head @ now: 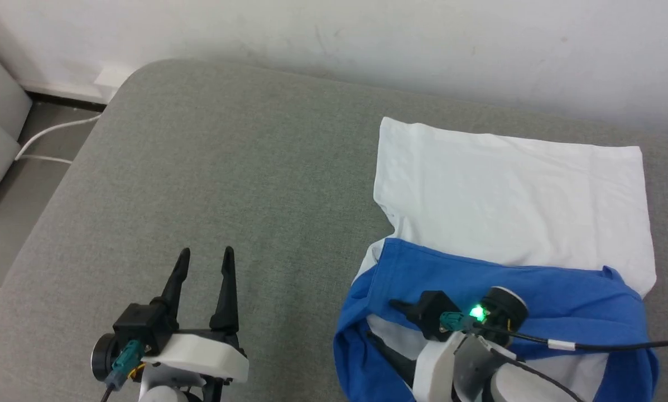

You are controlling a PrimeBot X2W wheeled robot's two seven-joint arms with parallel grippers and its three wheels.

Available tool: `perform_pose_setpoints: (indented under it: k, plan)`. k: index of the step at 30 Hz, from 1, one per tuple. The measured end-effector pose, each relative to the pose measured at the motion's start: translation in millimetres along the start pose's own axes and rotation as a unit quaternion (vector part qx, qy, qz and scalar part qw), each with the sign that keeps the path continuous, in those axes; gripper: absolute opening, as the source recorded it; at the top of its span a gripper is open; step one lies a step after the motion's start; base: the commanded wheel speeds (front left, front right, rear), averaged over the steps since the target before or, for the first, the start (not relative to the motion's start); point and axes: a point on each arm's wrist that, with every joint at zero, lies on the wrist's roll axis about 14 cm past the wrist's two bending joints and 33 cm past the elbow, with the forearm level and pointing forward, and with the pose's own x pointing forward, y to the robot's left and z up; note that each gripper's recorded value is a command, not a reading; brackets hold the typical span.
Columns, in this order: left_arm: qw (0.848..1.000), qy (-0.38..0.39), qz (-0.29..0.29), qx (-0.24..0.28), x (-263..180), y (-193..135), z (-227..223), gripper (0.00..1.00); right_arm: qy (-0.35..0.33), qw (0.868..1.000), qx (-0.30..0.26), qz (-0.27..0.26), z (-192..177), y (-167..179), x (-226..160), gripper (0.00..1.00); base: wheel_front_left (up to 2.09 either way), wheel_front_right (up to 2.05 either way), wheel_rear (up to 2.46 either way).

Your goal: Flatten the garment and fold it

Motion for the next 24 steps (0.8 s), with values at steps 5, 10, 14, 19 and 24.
perform_pose_setpoints:
  k: [5,10,14,19,24]
  plan:
    - [1.0,-0.008,-0.011,-0.004,3,-7,4,1.0,-0.057,0.998,0.026,-0.024,33,-23,-14,1.0,0.0,0.0,0.0]
    - [0.999,-0.029,-0.026,-0.01,9,-16,16,1.0,-0.131,0.983,0.01,-0.132,74,-97,-58,1.0,0.0,0.0,0.0]
    - [0.998,-0.046,-0.046,-0.015,14,-28,27,1.0,-0.189,0.953,-0.009,-0.239,97,-154,-112,1.0,0.0,0.0,0.0]
    - [0.996,-0.057,-0.064,-0.02,19,-40,33,1.0,-0.236,0.912,-0.021,-0.334,105,-192,-170,1.0,0.0,0.0,0.0]
    - [0.994,-0.057,-0.088,-0.023,23,-55,33,1.0,-0.265,0.872,-0.01,-0.413,83,-201,-219,1.0,0.0,0.0,0.0]
